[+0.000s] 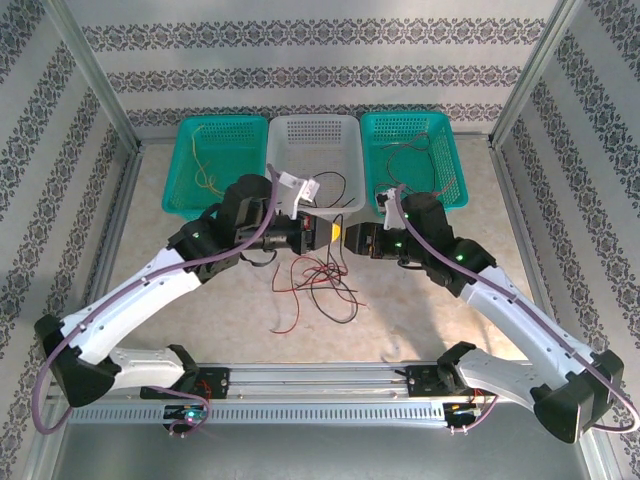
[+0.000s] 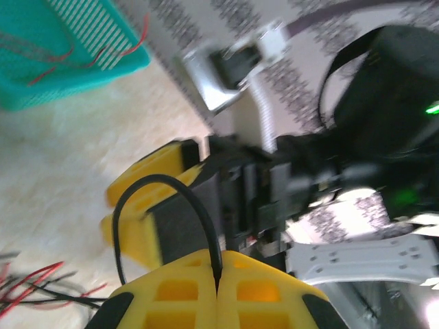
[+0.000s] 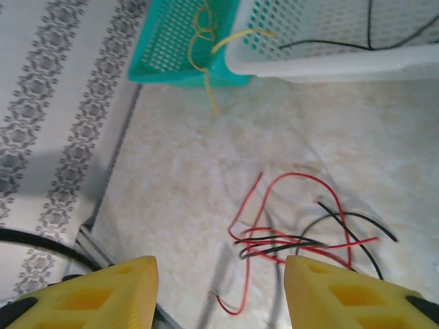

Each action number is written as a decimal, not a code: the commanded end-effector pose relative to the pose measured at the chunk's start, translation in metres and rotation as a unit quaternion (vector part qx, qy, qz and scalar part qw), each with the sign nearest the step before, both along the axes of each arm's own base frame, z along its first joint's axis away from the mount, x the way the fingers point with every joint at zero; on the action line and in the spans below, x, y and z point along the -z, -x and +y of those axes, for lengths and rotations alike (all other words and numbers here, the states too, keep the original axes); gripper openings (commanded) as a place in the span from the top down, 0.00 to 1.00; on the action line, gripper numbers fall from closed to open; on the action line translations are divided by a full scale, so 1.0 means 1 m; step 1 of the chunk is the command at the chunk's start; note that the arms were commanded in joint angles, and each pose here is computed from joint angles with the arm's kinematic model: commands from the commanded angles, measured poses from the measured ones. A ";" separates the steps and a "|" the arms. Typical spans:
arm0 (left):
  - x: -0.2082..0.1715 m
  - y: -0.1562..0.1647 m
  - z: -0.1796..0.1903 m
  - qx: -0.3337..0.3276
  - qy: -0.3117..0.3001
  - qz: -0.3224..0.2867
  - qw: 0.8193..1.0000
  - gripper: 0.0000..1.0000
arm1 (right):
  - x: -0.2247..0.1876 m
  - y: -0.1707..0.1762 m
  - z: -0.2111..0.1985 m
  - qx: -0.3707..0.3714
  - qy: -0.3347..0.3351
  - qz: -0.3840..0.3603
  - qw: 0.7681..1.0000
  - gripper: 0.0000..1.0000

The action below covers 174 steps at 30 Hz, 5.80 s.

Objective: Untangle the cables

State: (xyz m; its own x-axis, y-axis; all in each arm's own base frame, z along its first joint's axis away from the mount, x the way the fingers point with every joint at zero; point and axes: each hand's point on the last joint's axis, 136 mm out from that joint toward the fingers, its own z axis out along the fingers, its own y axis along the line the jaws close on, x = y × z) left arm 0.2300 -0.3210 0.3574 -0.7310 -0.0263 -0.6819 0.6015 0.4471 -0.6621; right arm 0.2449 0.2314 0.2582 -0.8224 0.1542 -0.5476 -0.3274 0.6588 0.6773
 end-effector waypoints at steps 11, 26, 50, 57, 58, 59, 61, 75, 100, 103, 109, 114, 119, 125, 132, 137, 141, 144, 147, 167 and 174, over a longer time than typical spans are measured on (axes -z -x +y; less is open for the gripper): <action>-0.108 0.010 0.000 0.043 0.160 -0.068 0.984 1.00 | -0.005 0.009 0.019 -0.030 -0.026 -0.005 0.999 0.45; -0.172 0.026 0.022 0.048 0.189 -0.135 0.972 1.00 | 0.020 0.015 0.048 -0.072 -0.027 0.038 0.996 0.51; -0.219 0.030 0.059 0.008 0.192 -0.226 0.955 1.00 | 0.114 0.012 0.034 -0.033 0.031 0.155 0.987 0.70; -0.182 -0.015 0.071 -0.098 0.106 -0.207 0.968 1.00 | 0.083 -0.004 -0.027 0.048 0.053 0.115 0.991 0.57; -0.177 -0.022 0.074 -0.115 0.098 -0.204 0.967 1.00 | 0.081 -0.007 -0.037 0.064 0.051 0.113 0.990 0.54; -0.173 -0.030 0.075 -0.128 0.095 -0.201 0.966 1.00 | 0.079 -0.008 -0.044 0.075 0.045 0.110 0.990 0.52; -0.172 -0.046 0.074 -0.145 0.091 -0.197 0.965 1.00 | 0.082 -0.009 -0.055 0.090 0.039 0.114 0.989 0.48; -0.074 -0.221 0.058 -0.231 0.033 -0.134 0.963 1.00 | 0.111 0.015 -0.052 0.079 0.057 0.158 0.983 0.49; 0.019 -0.248 0.064 -0.243 -0.069 -0.009 0.968 0.52 | 0.094 0.008 -0.039 0.047 0.121 0.130 0.983 0.49; 0.027 -0.208 0.073 -0.227 -0.053 0.004 0.973 0.58 | 0.103 0.009 -0.023 0.028 0.127 0.132 0.983 0.49; 0.054 -0.134 0.113 -0.247 -0.076 0.035 0.965 0.63 | 0.131 0.011 0.011 -0.007 0.150 0.144 0.978 0.51; 0.103 -0.089 0.139 -0.275 -0.087 0.092 0.953 0.63 | 0.146 0.007 0.042 -0.035 0.156 0.158 0.975 0.55; 0.128 -0.066 0.147 -0.285 -0.078 0.130 0.946 0.64 | 0.169 0.006 0.061 -0.047 0.165 0.182 0.968 0.58; 0.116 -0.058 0.154 -0.288 -0.087 0.112 0.947 0.62 | 0.202 0.014 0.066 -0.054 0.198 0.214 0.955 0.59; 0.109 -0.060 0.152 -0.281 -0.085 0.104 0.950 0.59 | 0.222 0.009 0.067 -0.050 0.220 0.227 0.948 0.73; 0.102 -0.064 0.140 -0.259 -0.065 0.098 0.959 0.58 | 0.196 0.006 0.069 -0.050 0.216 0.206 0.953 1.00; 0.091 -0.065 0.124 -0.226 -0.027 0.089 0.970 0.59 | 0.143 0.004 0.066 -0.051 0.190 0.155 0.968 1.00; 0.071 -0.064 0.105 -0.185 0.009 0.062 0.981 0.59 | 0.086 0.000 0.066 -0.050 0.145 0.102 0.983 1.00; 0.045 -0.057 0.085 -0.135 0.045 0.023 0.990 0.59 | 0.026 -0.009 0.063 -0.038 0.083 0.061 0.994 1.00; -0.028 -0.030 0.012 0.044 0.133 -0.035 0.990 0.51 | -0.184 -0.045 0.026 0.013 -0.135 -0.112 0.984 1.00; -0.023 -0.030 0.009 0.047 0.130 -0.030 0.990 0.62 | -0.197 -0.055 0.018 0.024 -0.166 -0.119 0.979 1.00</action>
